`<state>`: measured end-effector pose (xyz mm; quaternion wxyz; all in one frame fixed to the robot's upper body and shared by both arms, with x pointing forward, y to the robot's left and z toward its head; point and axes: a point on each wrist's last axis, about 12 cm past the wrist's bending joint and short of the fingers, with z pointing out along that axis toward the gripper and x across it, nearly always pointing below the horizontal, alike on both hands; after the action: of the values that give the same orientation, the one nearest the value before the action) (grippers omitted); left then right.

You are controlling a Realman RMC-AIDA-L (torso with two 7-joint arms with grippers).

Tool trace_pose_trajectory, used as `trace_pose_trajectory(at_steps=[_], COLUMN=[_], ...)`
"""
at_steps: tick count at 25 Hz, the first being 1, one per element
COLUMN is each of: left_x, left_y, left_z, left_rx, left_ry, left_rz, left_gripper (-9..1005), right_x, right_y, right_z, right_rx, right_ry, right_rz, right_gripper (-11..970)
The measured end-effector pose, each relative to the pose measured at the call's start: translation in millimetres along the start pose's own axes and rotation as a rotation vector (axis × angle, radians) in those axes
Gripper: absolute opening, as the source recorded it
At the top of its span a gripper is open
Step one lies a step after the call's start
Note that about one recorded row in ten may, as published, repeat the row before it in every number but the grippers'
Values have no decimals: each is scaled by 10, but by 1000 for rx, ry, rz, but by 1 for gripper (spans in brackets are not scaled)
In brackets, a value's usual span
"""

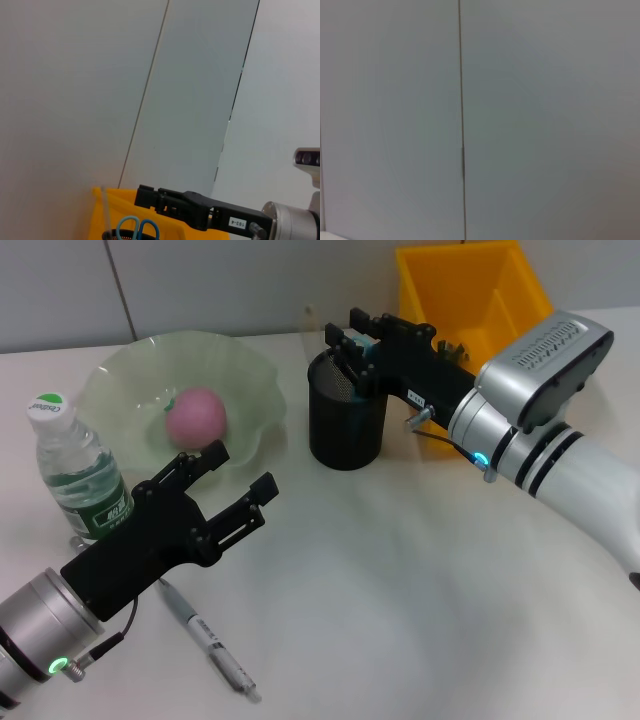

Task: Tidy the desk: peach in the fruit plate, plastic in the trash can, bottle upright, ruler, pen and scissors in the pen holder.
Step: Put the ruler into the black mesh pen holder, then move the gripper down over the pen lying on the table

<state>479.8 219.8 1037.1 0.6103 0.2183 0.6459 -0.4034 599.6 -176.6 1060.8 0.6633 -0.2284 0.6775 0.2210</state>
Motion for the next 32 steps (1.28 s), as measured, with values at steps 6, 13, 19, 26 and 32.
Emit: trace_pose_trajectory(at_steps=[6, 13, 19, 26, 32], left_x=[-13, -26, -24, -70, -161], left_y=[19, 12, 8, 58, 180], left_z=[-24, -49, -104, -197, -338], left_rx=[-1, 14, 46, 105, 162], left_ry=[2, -4, 24, 75, 161], left_rz=[5, 9, 11, 3, -5], left_gripper=[789, 789, 789, 788, 788], right_x=[2, 7, -40, -119, -217], right_y=[-4, -9, -100, -290, -371], right_z=[-50, -157, -486, -944, -1204], right_rx=[-1, -5, -101, -343, -491], right_ry=[-22, -66, -162, -49, 97], right_rz=[17, 72, 221, 335, 355], right_gripper=[419, 663, 715, 714, 714])
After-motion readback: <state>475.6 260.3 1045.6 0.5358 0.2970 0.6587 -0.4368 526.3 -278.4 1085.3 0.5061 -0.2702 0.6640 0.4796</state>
